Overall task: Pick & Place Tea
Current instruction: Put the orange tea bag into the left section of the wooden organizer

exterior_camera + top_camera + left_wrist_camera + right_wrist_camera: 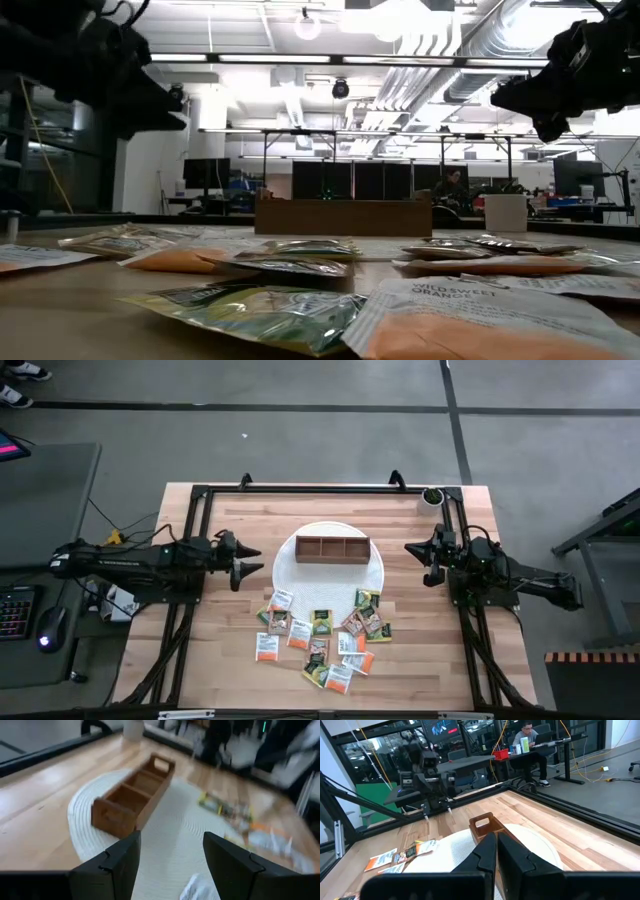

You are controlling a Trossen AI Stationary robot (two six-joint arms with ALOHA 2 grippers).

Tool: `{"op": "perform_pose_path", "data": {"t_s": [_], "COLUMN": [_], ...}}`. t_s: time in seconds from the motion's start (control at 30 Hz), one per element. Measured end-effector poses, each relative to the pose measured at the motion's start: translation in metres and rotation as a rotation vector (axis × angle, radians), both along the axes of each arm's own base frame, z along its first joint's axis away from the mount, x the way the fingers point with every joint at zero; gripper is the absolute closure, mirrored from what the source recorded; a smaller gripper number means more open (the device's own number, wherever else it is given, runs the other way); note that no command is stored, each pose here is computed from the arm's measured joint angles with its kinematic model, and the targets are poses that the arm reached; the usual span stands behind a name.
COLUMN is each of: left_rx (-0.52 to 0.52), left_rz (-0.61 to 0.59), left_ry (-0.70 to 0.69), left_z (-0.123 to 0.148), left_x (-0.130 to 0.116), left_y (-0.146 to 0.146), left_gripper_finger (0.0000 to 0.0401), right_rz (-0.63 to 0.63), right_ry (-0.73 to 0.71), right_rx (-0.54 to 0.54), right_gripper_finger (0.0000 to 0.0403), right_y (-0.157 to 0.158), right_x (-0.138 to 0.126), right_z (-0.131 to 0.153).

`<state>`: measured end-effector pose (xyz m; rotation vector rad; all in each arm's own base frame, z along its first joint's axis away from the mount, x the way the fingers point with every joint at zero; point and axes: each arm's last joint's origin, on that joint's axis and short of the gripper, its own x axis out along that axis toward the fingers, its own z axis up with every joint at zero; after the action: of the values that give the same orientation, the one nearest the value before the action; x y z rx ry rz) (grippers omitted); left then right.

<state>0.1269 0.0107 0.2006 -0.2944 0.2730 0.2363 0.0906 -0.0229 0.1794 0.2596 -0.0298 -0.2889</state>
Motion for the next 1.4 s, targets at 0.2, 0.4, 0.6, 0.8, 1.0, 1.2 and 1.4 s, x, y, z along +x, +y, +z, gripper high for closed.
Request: {"op": "perform_pose_path", "data": {"t_s": [0.2, 0.4, 0.6, 0.8, 1.0, 1.2, 1.4], "left_rx": [0.038, -0.099, -0.152, 0.003, 0.002, 0.058, 0.115], "left_rz": [-0.055, -0.244, -0.386, -0.385, -0.458, -0.414, -0.407], "left_ry": [0.110, 0.212, 0.319, 0.446, 0.525, 0.632, 0.712], "left_z": [0.037, 0.054, 0.049, 0.033, 0.016, -0.001, -0.006], "left_x": [-0.001, 0.017, 0.037, 0.049, 0.067, 0.088, 0.118], "left_y": [-0.001, -0.007, -0.010, -0.011, -0.020, -0.023, -0.023], "left_gripper_finger": [0.0187, 0.0187, 0.0175, 0.0107, 0.0057, 0.0055, 0.0055], "right_rz": [0.000, 0.000, 0.000, 0.000, 0.000, 0.000, 0.000], "right_ry": [0.000, 0.000, 0.000, 0.001, 0.001, 0.001, 0.001], "right_rx": [0.000, 0.000, 0.000, 0.000, 0.000, 0.000, 0.000], "right_gripper_finger": [0.0391, 0.0391, 0.0391, 0.0391, 0.0391, 0.0391, 0.0391], "right_y": [0.000, 0.000, 0.000, 0.000, 0.000, 0.000, 0.000], "right_x": [0.000, 0.000, 0.000, 0.000, 0.000, 0.000, 0.000], "right_z": [0.000, 0.000, 0.000, 0.000, 0.000, 0.000, 0.000]}}
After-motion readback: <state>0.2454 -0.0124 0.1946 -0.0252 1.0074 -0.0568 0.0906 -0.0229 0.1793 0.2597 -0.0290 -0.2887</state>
